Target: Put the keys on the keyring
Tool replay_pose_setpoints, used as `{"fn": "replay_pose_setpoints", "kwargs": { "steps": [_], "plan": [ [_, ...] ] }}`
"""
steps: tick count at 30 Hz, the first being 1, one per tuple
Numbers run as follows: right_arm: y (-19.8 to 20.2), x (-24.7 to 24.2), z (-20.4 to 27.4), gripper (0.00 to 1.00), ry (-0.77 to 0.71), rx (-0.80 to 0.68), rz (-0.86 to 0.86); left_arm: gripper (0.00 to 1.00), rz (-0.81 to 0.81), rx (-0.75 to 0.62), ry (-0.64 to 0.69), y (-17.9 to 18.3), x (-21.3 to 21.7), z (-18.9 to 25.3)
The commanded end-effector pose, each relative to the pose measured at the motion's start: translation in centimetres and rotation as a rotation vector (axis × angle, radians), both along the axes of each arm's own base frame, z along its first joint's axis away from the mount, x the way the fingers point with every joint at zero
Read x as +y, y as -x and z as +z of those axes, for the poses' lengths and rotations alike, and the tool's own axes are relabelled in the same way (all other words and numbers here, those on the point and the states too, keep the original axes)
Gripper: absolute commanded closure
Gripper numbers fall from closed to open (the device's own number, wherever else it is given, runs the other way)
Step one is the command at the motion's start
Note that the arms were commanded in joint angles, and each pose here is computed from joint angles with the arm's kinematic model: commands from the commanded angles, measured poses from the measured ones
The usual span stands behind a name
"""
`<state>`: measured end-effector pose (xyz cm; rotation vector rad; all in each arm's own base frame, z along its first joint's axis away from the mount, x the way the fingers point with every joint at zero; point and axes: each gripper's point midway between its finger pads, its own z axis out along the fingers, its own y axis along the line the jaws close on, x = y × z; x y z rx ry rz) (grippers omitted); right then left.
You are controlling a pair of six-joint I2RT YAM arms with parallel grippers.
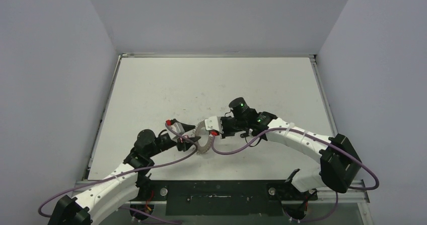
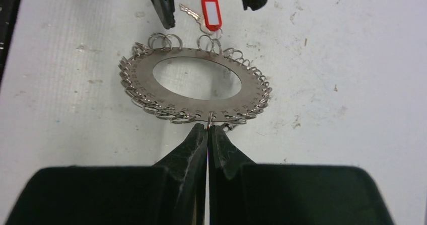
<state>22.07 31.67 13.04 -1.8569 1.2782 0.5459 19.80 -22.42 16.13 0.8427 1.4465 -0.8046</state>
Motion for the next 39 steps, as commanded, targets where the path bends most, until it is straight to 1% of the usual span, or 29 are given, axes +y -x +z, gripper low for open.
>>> {"fn": "replay_pose_setpoints", "kwargs": {
  "steps": [1,7,12,15,23,33,39],
  "plan": [
    [2.2,0.5,3.3,1.0,-0.094,0.094,0.03,0.52,-0.115,-0.212,0.028,0.9,-1.2,2.9],
    [3.5,0.5,4.7,1.0,-0.156,0.135,0.047,0.53,-0.2,-0.335,-0.005,1.9,-2.5,3.0],
    [4.2,0.7,5.2,1.0,-0.19,0.164,0.061,0.54,-0.268,-0.375,-0.048,2.7,-4.0,2.3],
    [4.4,0.7,5.2,1.0,-0.193,0.169,0.063,0.55,-0.27,-0.376,-0.072,2.5,-4.7,1.9],
    [4.6,0.4,5.3,1.0,-0.19,0.165,0.066,0.71,-0.257,-0.39,-0.077,1.7,-5.5,2.1],
    [4.6,0.6,5.2,1.0,-0.203,0.171,0.063,0.73,-0.255,-0.41,-0.045,1.7,-6.5,2.8],
    [4.5,0.7,5.2,1.0,-0.205,0.176,0.062,0.82,-0.258,-0.416,-0.04,1.6,-7.0,2.9]
  ]
}}
